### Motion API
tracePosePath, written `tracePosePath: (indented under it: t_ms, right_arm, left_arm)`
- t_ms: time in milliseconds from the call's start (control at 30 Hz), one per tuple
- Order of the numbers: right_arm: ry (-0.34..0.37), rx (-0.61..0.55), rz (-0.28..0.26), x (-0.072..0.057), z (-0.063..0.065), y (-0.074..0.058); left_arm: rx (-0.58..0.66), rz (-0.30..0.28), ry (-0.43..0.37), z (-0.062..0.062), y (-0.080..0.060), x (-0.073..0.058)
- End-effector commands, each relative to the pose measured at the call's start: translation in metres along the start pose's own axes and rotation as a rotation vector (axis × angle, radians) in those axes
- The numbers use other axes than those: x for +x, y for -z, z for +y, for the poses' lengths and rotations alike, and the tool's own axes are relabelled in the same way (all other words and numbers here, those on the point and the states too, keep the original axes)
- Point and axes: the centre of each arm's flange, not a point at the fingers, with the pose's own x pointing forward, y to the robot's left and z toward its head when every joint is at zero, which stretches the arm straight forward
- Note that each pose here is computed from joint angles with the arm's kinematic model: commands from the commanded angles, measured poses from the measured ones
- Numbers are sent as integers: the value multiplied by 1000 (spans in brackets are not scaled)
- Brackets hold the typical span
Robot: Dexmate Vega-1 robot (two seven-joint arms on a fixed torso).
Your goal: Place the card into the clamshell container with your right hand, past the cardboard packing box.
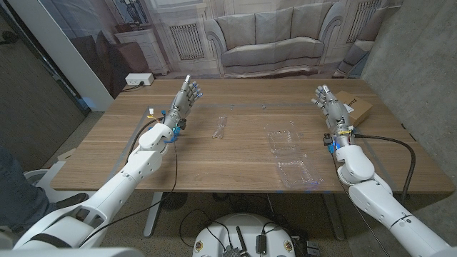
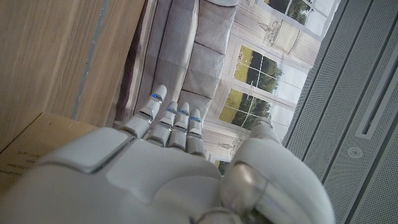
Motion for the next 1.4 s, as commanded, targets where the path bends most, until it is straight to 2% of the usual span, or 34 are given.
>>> tracePosePath:
  t_ms: [33, 733, 1400]
  right_arm:
    - [43, -45, -2, -14, -12, -4]
    - [122, -131, 11, -29, -34, -5]
    - [175, -232, -4, -38, -43, -10]
  left_arm:
    - [13, -2, -1, -2, -4, 0]
    - [17, 6, -8, 1, -5, -2]
    - [16, 7, -3, -5, -2, 1]
